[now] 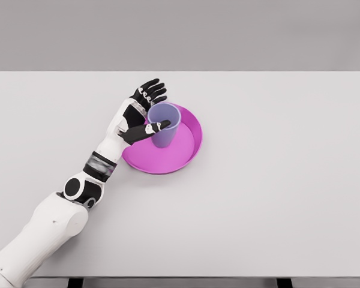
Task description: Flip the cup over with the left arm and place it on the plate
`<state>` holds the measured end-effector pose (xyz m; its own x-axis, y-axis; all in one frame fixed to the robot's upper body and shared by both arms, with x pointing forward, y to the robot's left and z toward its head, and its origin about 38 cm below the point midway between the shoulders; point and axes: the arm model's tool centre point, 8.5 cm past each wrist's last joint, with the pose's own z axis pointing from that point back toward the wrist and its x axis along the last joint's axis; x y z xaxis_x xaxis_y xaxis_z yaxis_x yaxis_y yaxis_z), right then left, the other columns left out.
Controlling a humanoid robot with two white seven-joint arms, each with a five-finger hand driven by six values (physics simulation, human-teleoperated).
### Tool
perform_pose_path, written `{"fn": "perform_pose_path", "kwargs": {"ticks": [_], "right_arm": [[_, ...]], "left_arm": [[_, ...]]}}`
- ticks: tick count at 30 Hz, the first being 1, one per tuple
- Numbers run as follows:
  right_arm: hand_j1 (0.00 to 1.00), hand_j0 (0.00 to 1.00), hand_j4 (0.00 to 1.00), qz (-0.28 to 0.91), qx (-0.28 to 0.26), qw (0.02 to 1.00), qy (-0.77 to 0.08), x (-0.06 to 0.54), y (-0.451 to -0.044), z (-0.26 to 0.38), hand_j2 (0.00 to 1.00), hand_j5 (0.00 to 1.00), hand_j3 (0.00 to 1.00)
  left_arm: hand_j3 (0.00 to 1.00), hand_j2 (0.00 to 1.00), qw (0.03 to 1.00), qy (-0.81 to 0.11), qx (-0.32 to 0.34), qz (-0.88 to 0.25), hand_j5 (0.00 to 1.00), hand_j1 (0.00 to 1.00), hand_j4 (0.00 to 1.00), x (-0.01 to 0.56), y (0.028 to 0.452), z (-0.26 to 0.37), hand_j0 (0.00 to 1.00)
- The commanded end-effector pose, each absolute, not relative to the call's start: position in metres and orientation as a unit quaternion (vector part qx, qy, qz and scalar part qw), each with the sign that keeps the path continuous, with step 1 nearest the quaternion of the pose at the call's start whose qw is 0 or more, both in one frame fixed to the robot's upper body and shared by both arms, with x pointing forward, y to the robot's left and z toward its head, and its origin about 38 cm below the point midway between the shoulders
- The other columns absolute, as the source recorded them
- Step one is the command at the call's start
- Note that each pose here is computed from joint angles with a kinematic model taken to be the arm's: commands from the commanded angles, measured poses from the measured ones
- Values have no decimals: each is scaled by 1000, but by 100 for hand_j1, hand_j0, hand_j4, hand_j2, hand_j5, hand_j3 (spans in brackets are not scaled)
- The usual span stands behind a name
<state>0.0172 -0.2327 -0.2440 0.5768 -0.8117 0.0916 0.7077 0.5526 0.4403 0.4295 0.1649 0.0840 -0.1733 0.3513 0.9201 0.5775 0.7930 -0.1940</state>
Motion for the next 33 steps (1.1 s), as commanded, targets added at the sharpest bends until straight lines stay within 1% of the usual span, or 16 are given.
{"fn": "perform_pose_path", "kwargs": {"ticks": [1, 4, 6, 8, 15, 18, 23, 24, 25, 27, 30, 31, 32, 33], "right_arm": [[100, 100, 100, -437, 181, 869, -144, 17, -233, -244, 100, 100, 100], [100, 100, 100, -436, 182, 869, -145, 18, -233, -244, 100, 100, 100], [100, 100, 100, -436, 182, 869, -145, 18, -233, -244, 100, 100, 100], [100, 100, 100, -436, 182, 869, -145, 18, -233, -244, 100, 100, 100], [100, 100, 100, -437, 181, 869, -144, 17, -233, -244, 100, 100, 100], [100, 100, 100, -437, 181, 869, -144, 17, -233, -244, 100, 100, 100], [100, 100, 100, -436, 182, 869, -145, 18, -233, -244, 100, 100, 100], [100, 100, 100, -436, 182, 869, -145, 18, -233, -244, 100, 100, 100], [100, 100, 100, -437, 181, 869, -144, 17, -233, -244, 100, 100, 100], [100, 100, 100, -436, 182, 869, -145, 18, -233, -244, 100, 100, 100], [100, 100, 100, -436, 182, 869, -145, 18, -233, -244, 100, 100, 100], [100, 100, 100, -437, 181, 869, -144, 17, -233, -244, 100, 100, 100], [100, 100, 100, -436, 182, 869, -145, 18, -233, -244, 100, 100, 100], [100, 100, 100, -436, 182, 869, -145, 18, -233, -244, 100, 100, 100]], "left_arm": [[92, 92, 565, -760, -306, -100, 92, 92, 92, 429, 165, 84, 92], [93, 93, 566, -760, -305, -99, 93, 93, 93, 430, 166, 84, 93], [96, 96, 565, -761, -303, -101, 96, 96, 96, 431, 168, 86, 96], [100, 100, 566, -763, -292, -107, 100, 100, 100, 433, 179, 87, 100], [100, 100, 565, -766, -287, -111, 100, 100, 100, 434, 186, 90, 100], [100, 100, 554, -774, -283, -120, 100, 100, 100, 439, 192, 103, 100], [100, 100, 535, -781, -298, -126, 100, 100, 100, 437, 184, 119, 100], [100, 100, 526, -785, -297, -137, 100, 100, 100, 436, 190, 128, 100], [100, 100, 513, -793, -278, -174, 100, 100, 100, 432, 220, 149, 100], [100, 100, 494, -790, -269, -243, 100, 100, 100, 421, 250, 172, 100], [100, 100, 487, -773, -257, -315, 100, 100, 100, 414, 284, 183, 100], [100, 100, 489, -754, -246, -363, 100, 100, 100, 407, 305, 187, 100], [100, 100, 489, -721, -226, -436, 100, 100, 100, 398, 325, 190, 100], [100, 100, 491, -705, -189, -476, 100, 100, 100, 396, 343, 197, 100]]}}
